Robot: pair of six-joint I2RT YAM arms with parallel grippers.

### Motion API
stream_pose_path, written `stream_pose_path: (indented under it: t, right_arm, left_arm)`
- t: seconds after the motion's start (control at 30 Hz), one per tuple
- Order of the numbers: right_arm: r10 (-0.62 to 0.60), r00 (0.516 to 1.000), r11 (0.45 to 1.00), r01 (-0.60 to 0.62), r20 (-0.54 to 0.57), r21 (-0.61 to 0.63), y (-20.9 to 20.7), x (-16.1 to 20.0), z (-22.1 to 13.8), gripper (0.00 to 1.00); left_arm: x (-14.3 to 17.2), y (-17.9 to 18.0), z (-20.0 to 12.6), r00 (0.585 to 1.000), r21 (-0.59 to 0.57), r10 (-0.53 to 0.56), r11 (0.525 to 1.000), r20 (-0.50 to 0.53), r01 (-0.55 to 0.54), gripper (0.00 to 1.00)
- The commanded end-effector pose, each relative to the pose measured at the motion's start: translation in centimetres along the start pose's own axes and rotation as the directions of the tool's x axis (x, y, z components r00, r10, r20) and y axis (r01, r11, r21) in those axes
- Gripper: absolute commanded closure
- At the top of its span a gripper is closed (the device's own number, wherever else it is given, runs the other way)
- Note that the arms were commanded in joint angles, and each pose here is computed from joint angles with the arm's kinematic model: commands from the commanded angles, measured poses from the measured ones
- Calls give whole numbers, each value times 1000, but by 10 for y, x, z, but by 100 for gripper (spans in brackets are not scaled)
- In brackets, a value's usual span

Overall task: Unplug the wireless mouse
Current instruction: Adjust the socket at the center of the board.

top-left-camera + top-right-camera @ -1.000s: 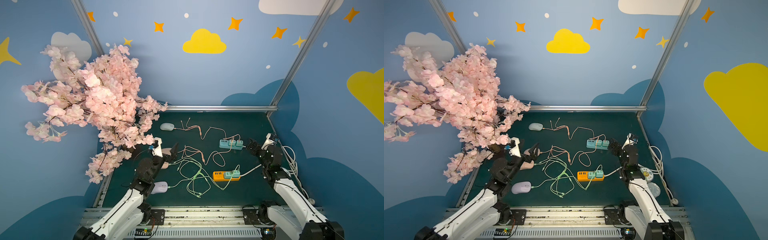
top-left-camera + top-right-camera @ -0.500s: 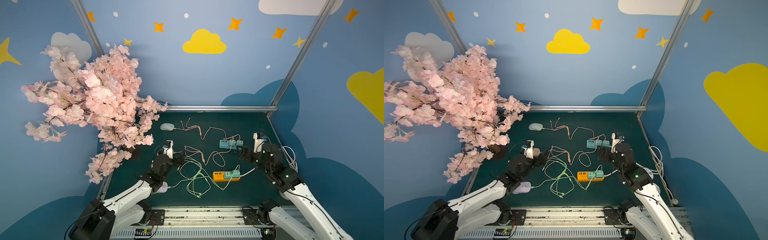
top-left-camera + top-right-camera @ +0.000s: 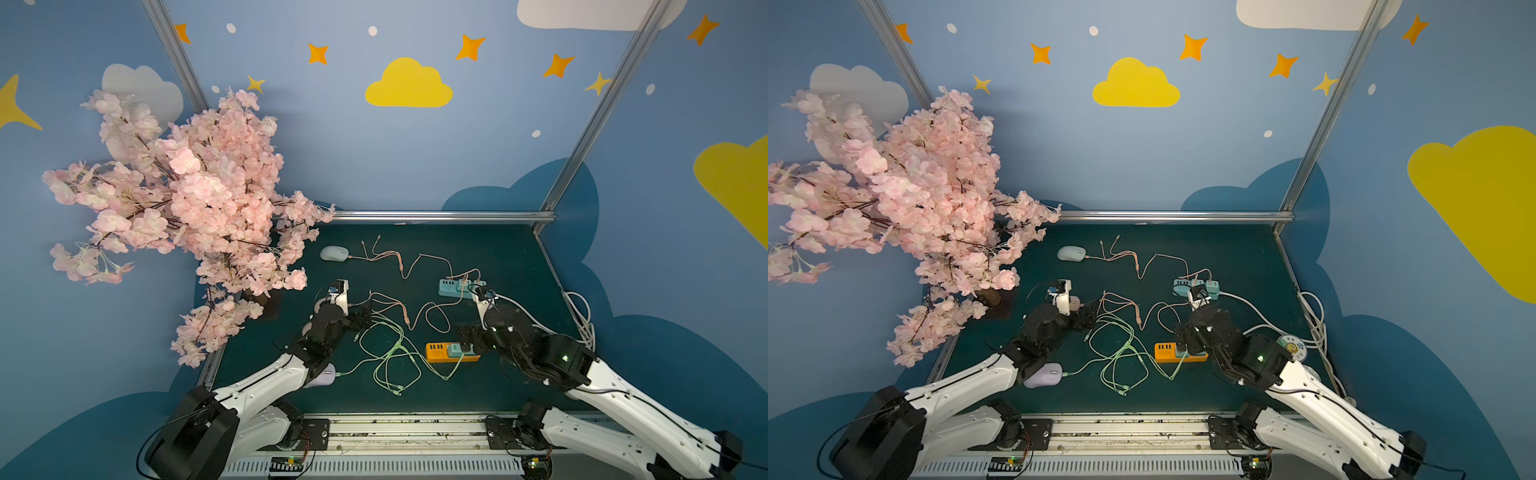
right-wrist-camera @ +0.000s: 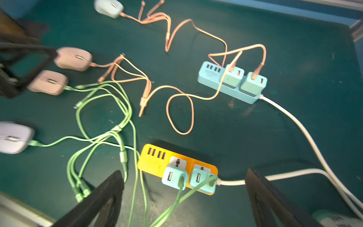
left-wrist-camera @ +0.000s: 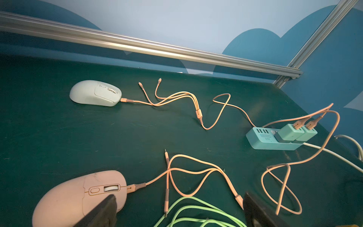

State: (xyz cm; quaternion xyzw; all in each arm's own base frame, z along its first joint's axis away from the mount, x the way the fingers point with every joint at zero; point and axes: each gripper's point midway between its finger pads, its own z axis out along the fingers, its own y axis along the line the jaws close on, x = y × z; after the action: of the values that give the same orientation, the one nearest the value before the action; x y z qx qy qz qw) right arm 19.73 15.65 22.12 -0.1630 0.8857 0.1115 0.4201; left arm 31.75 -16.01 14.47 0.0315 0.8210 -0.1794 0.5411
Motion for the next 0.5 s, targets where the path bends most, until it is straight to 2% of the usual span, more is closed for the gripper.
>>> stream_pose_path:
  t: [0.0,0.13,0.23,0.33,0.47]
  right_arm:
    - [18,1000,997,-16,26,-70,7,2,-8,2]
    - [5,993,1000,-6,-115,-13,1,20,-7,2]
    - [12,975,999,-3,-223,44,-3,32,-1,5]
    - [42,960,996,-18,-278,88,-7,38,2,10]
    - [73,947,997,-70,-312,18,2,40,0,16]
  left_arm:
    - [-6,-18,4,1000,91,-23,996,8,23,1]
    - [3,-39,12,993,166,16,986,-116,3,1]
    - [7,-64,12,989,271,64,962,-136,-25,1]
    - [20,-89,13,972,353,151,932,-180,-80,1]
    - [41,-120,20,929,413,278,897,-245,-159,1]
